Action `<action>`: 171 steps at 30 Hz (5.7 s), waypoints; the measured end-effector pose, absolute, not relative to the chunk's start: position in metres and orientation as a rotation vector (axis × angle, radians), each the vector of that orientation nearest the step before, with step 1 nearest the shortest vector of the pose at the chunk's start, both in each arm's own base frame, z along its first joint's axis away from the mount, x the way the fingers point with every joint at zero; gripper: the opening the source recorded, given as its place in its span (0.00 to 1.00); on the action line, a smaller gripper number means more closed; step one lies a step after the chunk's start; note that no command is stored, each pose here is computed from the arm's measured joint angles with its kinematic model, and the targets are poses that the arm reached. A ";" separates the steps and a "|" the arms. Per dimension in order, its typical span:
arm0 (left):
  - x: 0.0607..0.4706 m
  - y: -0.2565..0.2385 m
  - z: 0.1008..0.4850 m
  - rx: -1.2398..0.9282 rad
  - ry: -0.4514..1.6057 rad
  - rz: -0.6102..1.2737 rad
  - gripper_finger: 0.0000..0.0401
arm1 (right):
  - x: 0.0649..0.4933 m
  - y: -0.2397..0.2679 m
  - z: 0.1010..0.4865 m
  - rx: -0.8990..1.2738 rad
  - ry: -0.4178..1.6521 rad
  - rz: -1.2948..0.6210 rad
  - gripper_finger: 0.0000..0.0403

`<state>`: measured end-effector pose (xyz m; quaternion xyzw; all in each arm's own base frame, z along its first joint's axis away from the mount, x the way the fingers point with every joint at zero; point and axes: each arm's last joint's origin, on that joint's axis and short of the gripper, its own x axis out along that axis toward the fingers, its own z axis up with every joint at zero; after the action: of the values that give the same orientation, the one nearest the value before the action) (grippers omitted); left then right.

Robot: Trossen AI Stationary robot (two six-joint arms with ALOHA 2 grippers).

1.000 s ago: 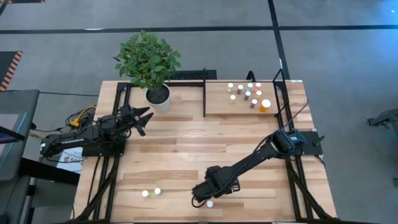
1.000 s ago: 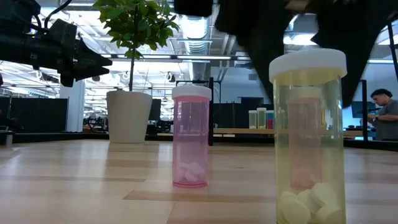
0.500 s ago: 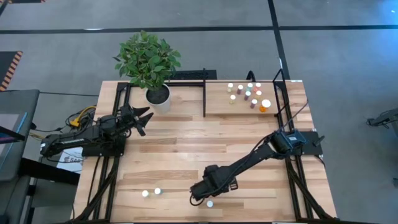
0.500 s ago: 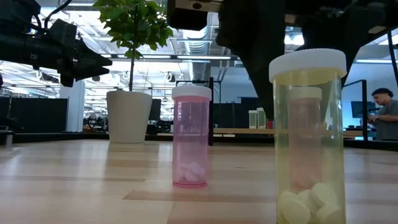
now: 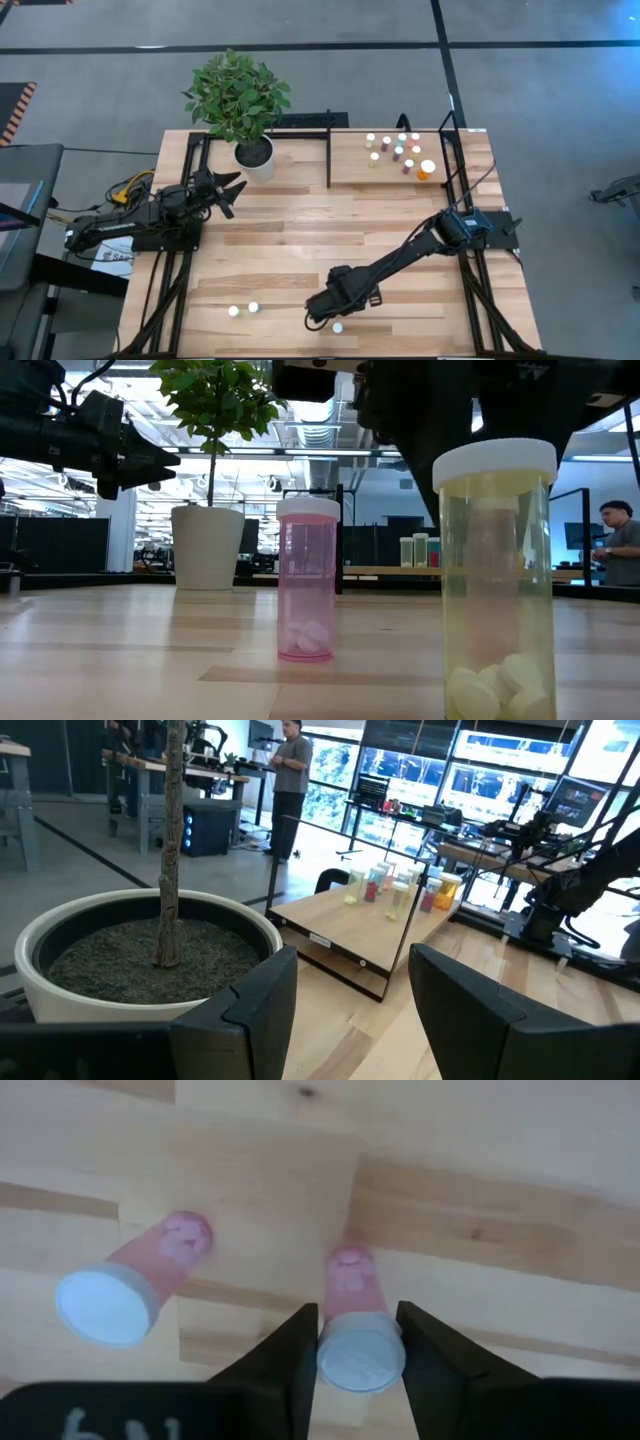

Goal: Pick and place medicine bottles onto shelf by color
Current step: Put the right pink pill bottle on the shelf, then put the right yellow pill bottle on the shelf

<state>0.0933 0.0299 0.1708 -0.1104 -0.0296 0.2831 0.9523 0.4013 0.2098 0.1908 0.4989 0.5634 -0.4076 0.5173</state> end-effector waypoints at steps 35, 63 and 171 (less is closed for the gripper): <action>0.093 0.030 0.171 -0.224 -0.061 0.576 0.45 | 0.311 0.008 0.266 1.053 1.245 -1.096 0.33; 0.093 0.030 0.171 -0.224 -0.060 0.575 0.45 | 0.237 -0.166 0.249 1.693 0.612 -1.638 0.35; 0.093 0.030 0.171 -0.224 -0.061 0.575 0.45 | 0.302 0.085 0.297 1.374 1.010 -1.190 0.71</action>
<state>0.0933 0.0298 0.1710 -0.1104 -0.0299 0.2831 0.9522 0.3023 0.0853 0.2973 0.5696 0.4187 -0.4935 0.5065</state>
